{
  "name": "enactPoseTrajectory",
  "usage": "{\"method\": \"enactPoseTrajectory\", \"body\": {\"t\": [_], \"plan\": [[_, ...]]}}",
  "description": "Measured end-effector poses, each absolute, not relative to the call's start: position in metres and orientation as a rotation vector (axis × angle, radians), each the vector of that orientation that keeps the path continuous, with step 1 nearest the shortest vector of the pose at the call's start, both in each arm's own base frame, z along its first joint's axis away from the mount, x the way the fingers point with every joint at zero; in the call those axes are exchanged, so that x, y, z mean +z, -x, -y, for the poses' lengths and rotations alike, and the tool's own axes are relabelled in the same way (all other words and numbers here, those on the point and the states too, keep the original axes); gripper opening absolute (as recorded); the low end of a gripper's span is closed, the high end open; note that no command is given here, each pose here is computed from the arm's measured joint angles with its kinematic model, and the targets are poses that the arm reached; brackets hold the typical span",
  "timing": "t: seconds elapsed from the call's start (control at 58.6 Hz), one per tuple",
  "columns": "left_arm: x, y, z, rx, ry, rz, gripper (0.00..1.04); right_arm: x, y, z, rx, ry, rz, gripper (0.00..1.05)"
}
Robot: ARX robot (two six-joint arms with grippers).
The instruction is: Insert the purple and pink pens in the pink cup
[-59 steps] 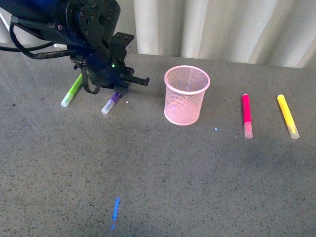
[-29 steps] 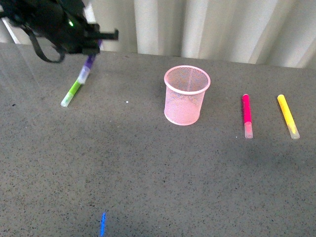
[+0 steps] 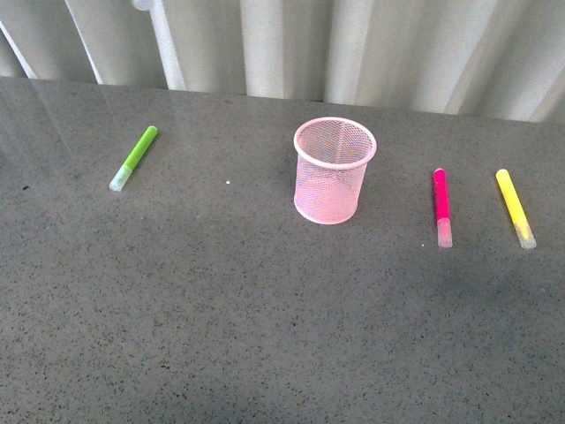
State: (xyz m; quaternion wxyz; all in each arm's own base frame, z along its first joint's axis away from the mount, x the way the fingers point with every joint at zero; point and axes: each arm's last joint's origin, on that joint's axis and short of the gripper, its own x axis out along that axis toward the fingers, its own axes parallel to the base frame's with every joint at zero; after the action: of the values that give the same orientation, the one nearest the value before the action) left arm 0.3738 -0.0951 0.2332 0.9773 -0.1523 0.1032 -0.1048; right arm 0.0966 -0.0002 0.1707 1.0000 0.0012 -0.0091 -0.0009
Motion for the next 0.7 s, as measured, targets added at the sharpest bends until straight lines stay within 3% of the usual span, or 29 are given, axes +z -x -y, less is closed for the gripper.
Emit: {"method": "enactPoseTrajectory", "body": {"t": [0.341,0.7], "plan": [[0.206,-0.332,0.166,-0.312,0.478,-0.176,0.13,0.171,-0.097,0.0,-0.002,-0.002,0.018,0.98],[0.153,-0.331,0.208,-0.312,0.55,-0.245,0.13,0.171,-0.097,0.0,-0.002,-0.002,0.018,0.98]]}}
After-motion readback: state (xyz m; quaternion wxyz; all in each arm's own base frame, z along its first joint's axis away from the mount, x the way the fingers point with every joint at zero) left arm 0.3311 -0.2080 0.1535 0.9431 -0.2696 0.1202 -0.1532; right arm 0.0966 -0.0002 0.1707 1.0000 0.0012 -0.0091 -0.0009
